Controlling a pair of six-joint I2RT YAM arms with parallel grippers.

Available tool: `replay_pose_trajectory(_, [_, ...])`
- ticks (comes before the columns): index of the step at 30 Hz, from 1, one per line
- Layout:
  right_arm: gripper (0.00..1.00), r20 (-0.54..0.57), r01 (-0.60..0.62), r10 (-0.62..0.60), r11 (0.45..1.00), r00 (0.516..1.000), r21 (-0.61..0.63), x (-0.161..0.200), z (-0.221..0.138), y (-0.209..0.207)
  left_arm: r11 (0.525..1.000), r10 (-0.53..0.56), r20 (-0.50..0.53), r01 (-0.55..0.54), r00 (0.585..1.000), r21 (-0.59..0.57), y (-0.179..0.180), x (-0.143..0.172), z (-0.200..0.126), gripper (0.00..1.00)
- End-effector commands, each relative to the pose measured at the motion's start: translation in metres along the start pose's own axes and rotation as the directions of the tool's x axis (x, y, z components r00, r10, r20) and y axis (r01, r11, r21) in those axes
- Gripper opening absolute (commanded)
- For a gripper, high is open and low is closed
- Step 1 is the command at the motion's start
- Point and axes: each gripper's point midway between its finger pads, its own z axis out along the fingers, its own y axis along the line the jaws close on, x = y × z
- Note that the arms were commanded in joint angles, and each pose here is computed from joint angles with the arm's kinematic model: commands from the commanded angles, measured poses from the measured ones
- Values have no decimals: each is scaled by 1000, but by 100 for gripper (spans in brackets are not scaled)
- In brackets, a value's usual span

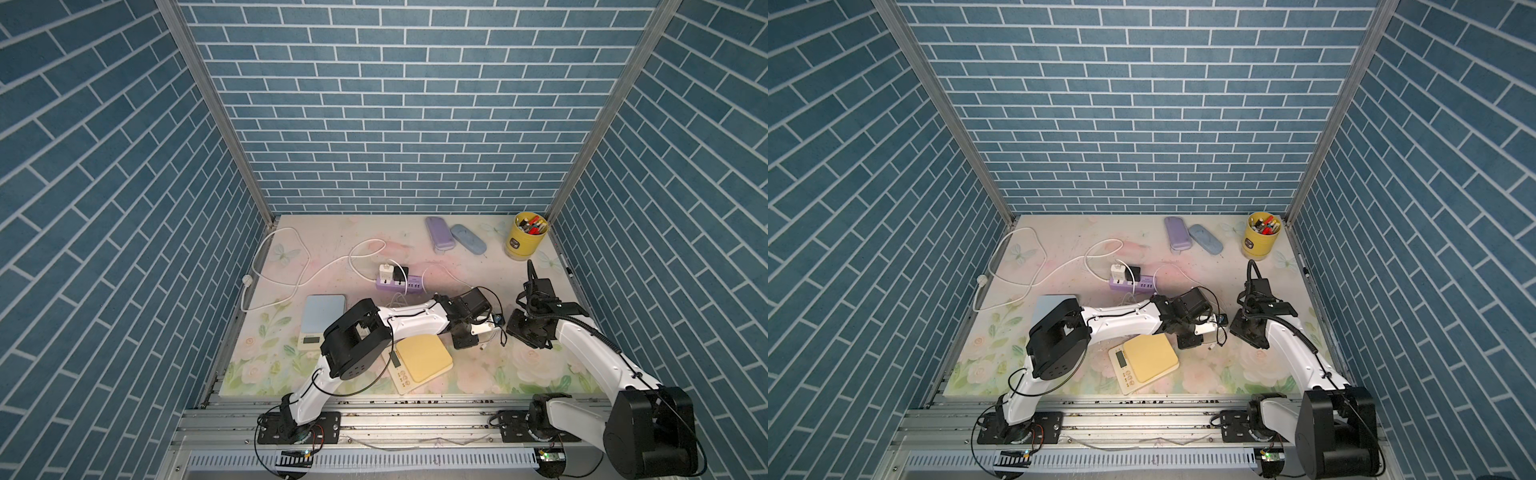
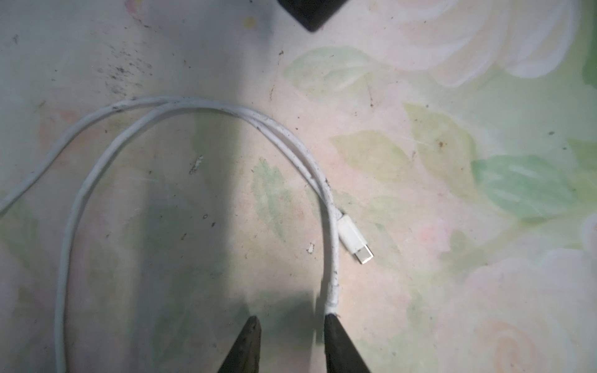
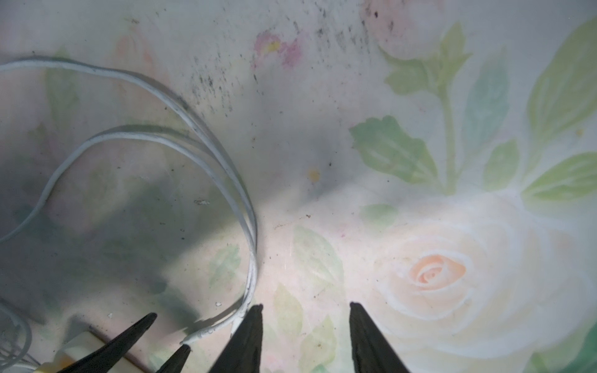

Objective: Charge the electronic scale
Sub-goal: Pick up the charging cable from the center of the board.

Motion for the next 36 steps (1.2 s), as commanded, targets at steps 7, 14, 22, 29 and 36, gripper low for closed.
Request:
replay_pose_trajectory(7, [45, -1, 16, -16, 1000, 1000, -20, -9, 3, 2, 998, 12, -69, -8, 998, 57, -14, 12, 13, 30])
replay_pose_trajectory(14, [45, -12, 9, -10, 998, 1000, -65, -13, 4, 12, 1000, -10, -51, 10, 999, 5, -6, 8, -4, 42])
replay_pose_trajectory(22, [44, -34, -3, 0, 996, 999, -91, -12, 10, 18, 998, -57, 46, 58, 997, -19, -8, -10, -36, 43])
replay_pose_trajectory(29, [43, -45, 7, -12, 995, 999, -97, -15, 10, 21, 996, -83, 7, 83, 997, 33, -25, 3, -9, 37])
replay_pose_trajectory(36, [43, -46, 14, -19, 995, 999, -103, -17, 11, 24, 995, -89, -43, 91, 995, 46, -28, 15, 12, 29])
